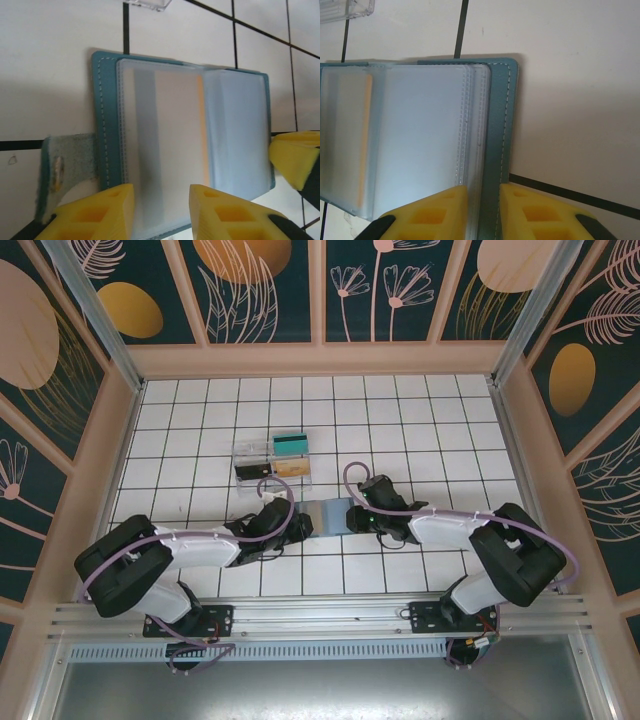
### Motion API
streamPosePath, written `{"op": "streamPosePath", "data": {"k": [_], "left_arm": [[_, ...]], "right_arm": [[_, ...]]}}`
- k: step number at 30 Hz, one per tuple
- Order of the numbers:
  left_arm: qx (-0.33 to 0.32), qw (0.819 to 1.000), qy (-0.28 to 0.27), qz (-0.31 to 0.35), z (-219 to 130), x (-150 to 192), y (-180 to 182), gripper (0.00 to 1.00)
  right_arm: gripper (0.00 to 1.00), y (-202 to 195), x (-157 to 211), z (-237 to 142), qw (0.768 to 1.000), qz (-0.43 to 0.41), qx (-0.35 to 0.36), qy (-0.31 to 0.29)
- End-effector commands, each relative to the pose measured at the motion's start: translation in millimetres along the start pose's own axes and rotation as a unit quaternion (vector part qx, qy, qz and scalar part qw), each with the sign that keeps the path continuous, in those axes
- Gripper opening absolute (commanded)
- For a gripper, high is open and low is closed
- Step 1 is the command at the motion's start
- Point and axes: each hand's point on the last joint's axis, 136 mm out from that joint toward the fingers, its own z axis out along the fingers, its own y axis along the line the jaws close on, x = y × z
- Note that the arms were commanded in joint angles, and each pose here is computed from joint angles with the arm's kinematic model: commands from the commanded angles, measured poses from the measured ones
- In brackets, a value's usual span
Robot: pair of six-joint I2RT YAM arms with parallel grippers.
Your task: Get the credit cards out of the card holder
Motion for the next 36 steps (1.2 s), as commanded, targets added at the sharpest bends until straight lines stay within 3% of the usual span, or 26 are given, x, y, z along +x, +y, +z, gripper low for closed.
{"op": "streamPosePath", "data": {"k": [1,22,30,34,36], "left_arm": [[-0.012,1.000,-0.010,0.000,0,-5,-1,0.35],[0.021,1.000,0.016,-0.001,11,4,-15,0.35],[0.077,0.997,0.016,0.001,8,2,-37,0.53],[0.084,0.996,0.013,0.004,5,-1,-41,0.71],[0.093,0.996,0.010,0.007,2,-3,-46,0.71]], "right_arm": [[0.24,4,-3,2,1.000,-0.003,0.000,-0.005],[0.24,12,0,6,1.000,-0.004,-0.010,0.003],[0.24,13,1,7,1.000,-0.005,-0.010,0.006],[0.24,12,2,7,1.000,-0.004,-0.010,0.007],[0.24,12,2,7,1.000,-0.003,-0.010,0.007]]}}
